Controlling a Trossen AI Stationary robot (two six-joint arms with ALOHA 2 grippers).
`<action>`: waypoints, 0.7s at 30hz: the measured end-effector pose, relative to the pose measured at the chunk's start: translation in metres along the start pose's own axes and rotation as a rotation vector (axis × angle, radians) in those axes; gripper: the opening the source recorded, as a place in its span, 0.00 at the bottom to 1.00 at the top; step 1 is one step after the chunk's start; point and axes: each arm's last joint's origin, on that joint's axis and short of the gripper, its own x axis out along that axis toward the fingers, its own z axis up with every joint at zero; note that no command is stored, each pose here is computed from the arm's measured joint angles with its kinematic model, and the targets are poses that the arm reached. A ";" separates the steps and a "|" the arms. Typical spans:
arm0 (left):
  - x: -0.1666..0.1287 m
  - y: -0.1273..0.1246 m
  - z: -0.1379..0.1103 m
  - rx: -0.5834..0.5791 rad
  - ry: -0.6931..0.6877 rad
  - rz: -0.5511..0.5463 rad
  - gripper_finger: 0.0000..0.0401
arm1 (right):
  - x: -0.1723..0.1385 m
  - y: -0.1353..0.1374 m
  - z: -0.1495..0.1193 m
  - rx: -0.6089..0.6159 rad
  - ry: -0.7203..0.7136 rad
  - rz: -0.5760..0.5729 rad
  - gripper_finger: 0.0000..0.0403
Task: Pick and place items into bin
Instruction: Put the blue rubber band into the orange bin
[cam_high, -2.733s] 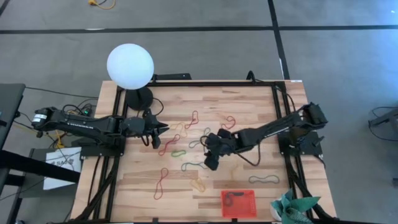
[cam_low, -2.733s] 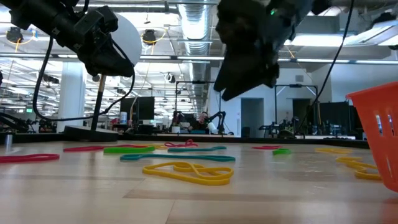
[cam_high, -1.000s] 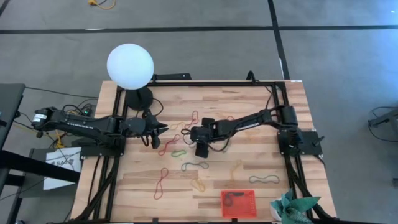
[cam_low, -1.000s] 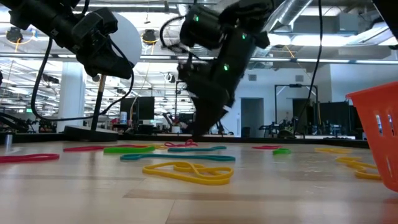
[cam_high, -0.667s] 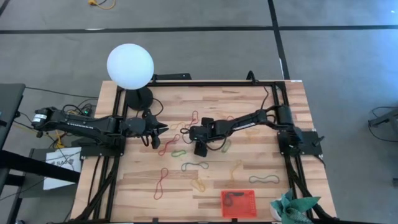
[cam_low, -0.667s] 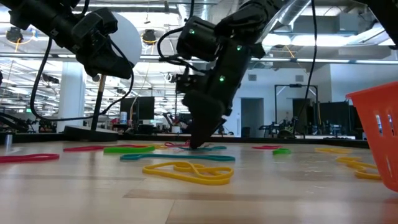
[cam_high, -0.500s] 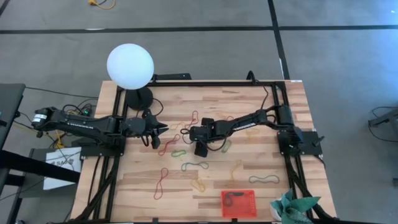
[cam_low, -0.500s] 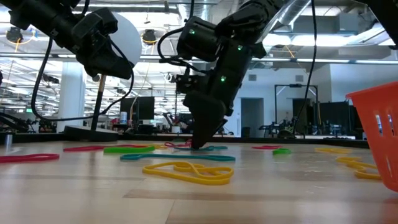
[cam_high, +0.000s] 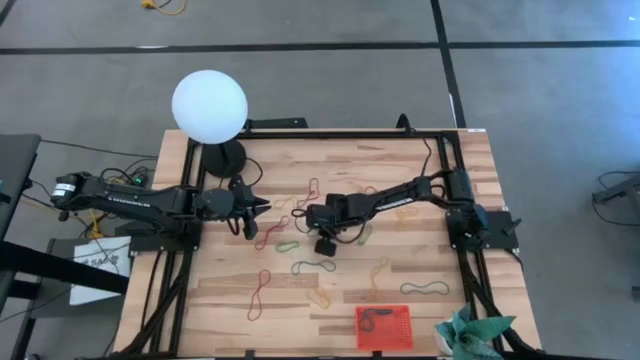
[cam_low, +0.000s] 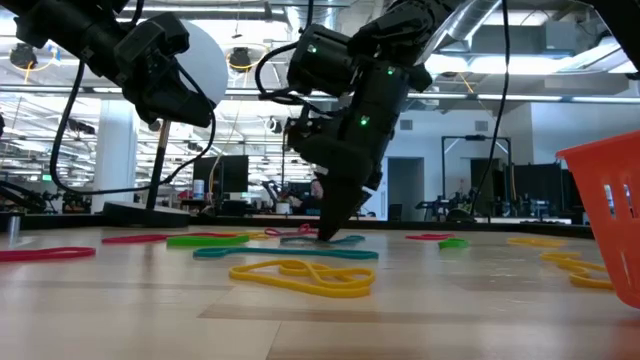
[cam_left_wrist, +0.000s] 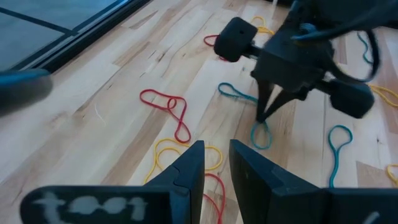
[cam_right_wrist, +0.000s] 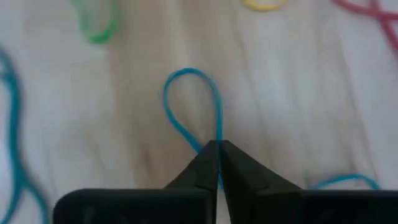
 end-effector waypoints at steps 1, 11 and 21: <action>0.000 0.000 0.000 0.000 0.000 0.000 0.16 | -0.003 0.002 0.001 -0.005 0.001 0.000 0.02; 0.000 0.000 0.000 0.001 0.001 0.000 0.16 | -0.079 0.040 0.024 -0.093 -0.028 -0.059 0.00; 0.000 0.001 -0.004 0.010 0.026 0.007 0.16 | -0.181 0.095 -0.007 -0.036 0.044 0.000 0.00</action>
